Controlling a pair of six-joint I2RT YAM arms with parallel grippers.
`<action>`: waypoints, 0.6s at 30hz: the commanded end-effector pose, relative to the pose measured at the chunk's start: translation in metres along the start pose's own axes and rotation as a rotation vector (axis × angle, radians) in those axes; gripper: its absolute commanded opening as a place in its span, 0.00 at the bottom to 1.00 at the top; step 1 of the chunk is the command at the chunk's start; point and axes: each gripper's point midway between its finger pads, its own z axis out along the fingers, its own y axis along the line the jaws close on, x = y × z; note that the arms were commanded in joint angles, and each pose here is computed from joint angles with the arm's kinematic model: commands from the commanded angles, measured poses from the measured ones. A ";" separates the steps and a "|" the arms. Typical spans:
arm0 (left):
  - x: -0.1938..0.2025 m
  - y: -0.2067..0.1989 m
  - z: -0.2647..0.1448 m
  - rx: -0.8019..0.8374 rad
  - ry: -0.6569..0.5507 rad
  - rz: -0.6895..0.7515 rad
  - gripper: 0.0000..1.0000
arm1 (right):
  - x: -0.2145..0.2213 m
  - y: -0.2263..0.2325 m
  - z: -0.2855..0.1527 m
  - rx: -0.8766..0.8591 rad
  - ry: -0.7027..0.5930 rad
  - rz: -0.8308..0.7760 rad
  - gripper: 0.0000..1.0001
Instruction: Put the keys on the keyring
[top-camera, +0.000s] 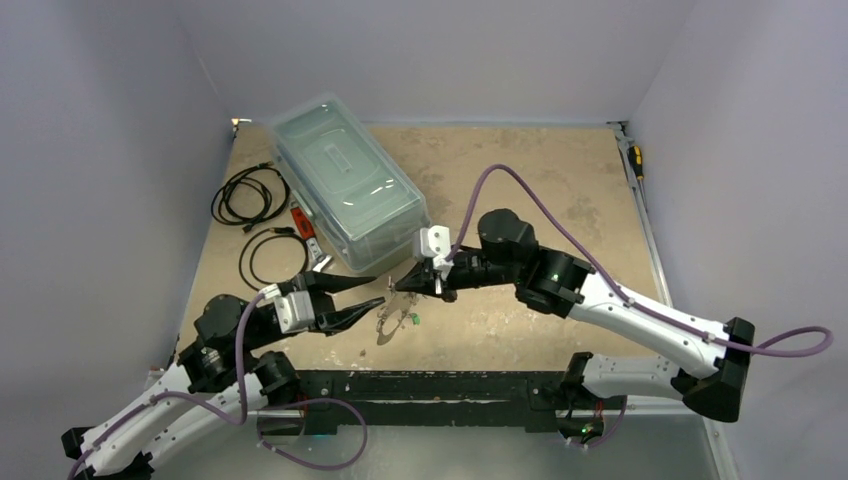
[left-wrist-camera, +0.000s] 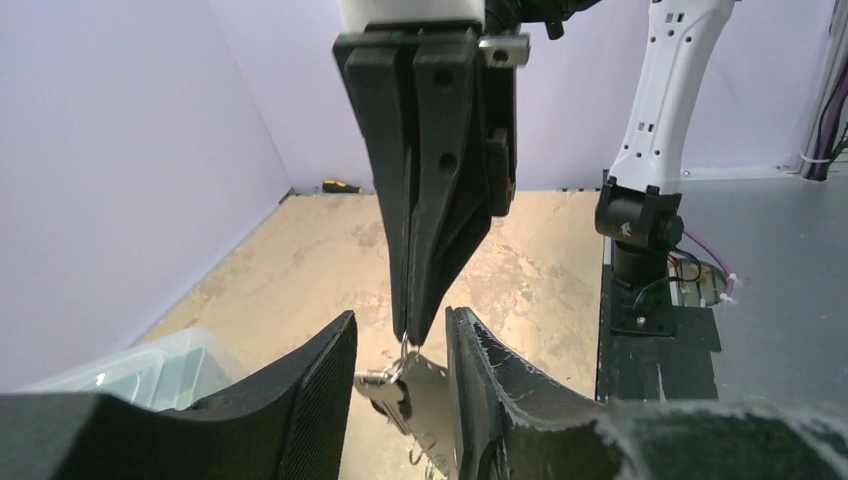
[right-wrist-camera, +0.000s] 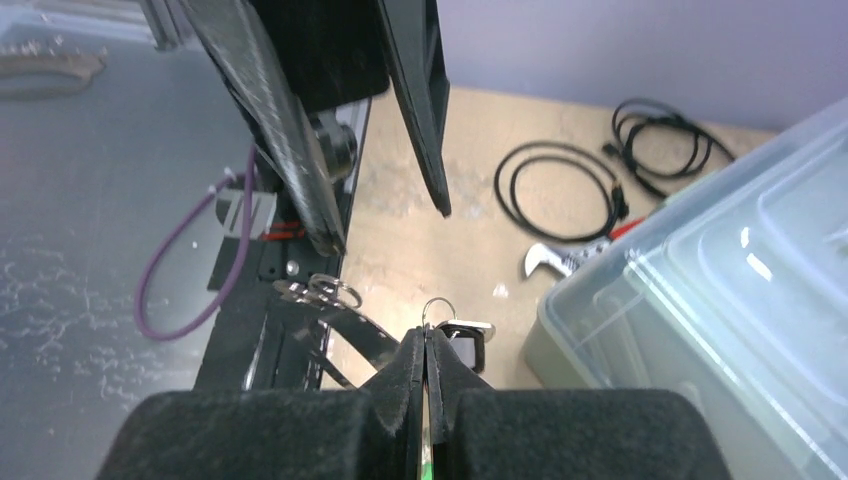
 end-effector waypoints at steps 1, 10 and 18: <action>-0.021 0.003 -0.001 -0.011 -0.075 0.035 0.36 | -0.053 0.005 -0.011 -0.013 -0.192 -0.074 0.00; -0.021 -0.015 -0.001 0.089 -0.110 0.072 0.27 | -0.062 0.018 -0.015 -0.070 -0.244 -0.073 0.00; -0.020 -0.020 -0.001 0.120 -0.123 0.084 0.25 | -0.067 0.037 -0.024 -0.163 -0.259 -0.085 0.00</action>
